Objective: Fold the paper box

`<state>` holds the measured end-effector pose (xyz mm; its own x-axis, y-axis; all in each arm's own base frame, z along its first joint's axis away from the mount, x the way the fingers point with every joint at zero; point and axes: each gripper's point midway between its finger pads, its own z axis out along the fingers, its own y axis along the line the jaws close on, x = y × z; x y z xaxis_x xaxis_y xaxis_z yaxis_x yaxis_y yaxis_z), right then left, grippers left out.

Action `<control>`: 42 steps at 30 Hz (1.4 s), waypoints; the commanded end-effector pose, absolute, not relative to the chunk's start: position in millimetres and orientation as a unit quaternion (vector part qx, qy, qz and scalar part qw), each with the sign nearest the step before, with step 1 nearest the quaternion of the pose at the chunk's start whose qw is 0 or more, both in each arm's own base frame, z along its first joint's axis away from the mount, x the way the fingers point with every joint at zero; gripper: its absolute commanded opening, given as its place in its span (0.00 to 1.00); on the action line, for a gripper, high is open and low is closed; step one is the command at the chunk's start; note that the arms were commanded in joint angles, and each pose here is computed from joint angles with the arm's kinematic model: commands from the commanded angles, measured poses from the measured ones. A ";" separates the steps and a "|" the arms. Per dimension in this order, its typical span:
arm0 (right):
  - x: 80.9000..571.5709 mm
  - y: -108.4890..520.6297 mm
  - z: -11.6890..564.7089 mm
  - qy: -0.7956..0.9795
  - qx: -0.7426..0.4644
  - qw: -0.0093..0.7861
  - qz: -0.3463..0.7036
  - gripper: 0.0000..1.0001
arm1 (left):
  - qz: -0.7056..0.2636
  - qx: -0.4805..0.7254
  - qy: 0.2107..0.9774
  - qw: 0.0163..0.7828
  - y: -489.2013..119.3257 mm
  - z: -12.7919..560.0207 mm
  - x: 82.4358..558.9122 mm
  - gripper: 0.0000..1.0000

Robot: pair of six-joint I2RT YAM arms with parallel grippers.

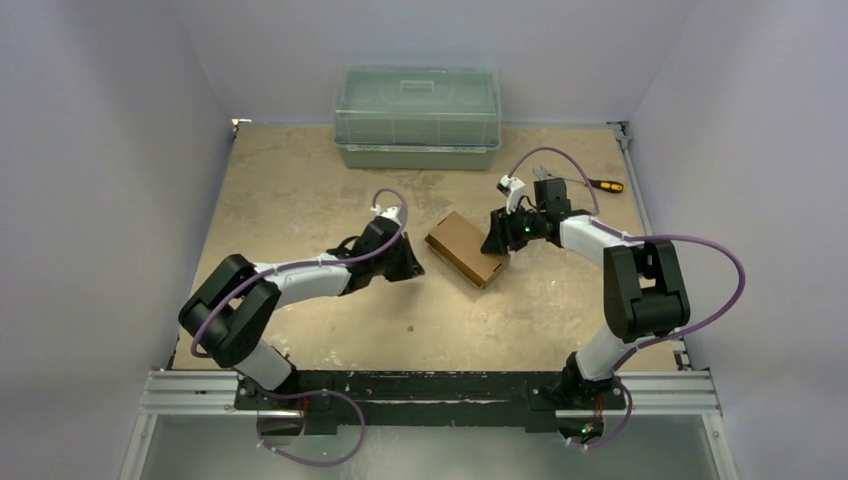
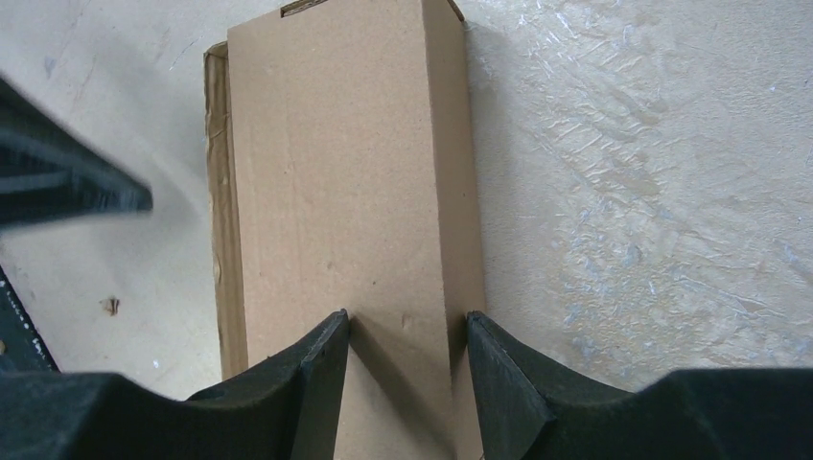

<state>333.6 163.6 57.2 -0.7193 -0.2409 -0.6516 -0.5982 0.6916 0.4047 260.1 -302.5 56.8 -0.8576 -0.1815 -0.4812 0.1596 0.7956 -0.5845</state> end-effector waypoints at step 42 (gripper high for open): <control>318.5 180.0 61.7 0.859 -0.272 0.271 0.338 0.57 | -0.311 -0.148 0.906 0.247 -337.0 72.2 393.8 0.00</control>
